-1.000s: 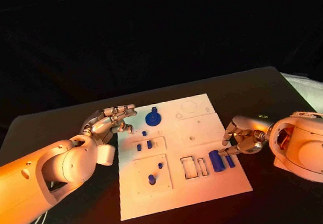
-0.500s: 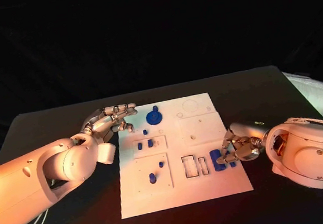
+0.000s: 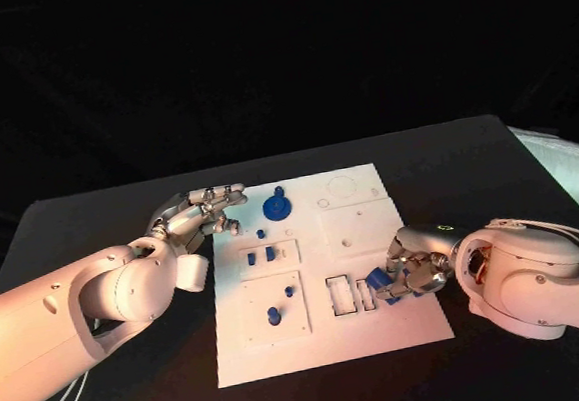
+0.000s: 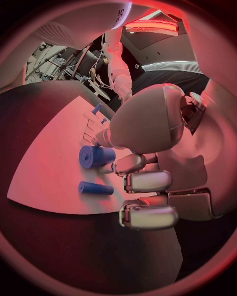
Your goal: Assemble the parts on the task board
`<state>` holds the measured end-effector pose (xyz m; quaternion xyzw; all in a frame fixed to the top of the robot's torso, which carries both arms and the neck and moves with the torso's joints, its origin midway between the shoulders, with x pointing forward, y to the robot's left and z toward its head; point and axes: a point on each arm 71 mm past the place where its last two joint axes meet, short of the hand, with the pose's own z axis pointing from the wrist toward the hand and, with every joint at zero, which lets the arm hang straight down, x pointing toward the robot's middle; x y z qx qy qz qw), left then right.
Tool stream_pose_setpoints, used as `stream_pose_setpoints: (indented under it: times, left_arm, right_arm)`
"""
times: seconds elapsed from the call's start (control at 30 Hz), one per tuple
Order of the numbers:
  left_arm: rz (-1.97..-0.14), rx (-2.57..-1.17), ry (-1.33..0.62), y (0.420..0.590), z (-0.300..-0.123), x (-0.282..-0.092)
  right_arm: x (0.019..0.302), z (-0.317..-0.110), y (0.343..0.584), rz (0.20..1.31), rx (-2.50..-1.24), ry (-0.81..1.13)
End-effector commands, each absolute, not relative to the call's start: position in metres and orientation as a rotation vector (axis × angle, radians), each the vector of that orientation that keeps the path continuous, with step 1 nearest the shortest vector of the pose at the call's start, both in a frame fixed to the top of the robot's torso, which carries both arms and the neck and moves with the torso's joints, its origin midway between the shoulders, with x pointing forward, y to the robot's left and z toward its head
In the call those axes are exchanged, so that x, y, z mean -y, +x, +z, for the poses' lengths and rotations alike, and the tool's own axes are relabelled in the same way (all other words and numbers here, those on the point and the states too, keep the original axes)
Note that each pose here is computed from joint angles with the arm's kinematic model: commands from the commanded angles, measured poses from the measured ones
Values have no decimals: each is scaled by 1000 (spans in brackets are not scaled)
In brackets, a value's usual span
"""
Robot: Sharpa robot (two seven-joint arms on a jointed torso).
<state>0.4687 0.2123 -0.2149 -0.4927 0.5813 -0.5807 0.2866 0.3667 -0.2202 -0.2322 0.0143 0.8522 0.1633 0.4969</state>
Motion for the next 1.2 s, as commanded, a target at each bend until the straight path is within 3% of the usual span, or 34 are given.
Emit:
stream_pose_setpoints:
  times: [0.03,0.37,0.83,1.2]
  left_arm:
    - [-1577,-1563,-1305,468,-215,-210]
    - [-1575,-1568,-1308,467,-216,-211]
    - [-1578,-1578,-1313,466,-218,-210]
    - [-1578,-1581,-1315,465,-219,-210]
  right_arm:
    - [219,-243,366,378,-2085,1]
    - [218,-249,367,384,-2085,28]
    - [221,-221,359,568,-1925,272]
    - [206,-224,358,620,-2002,287]
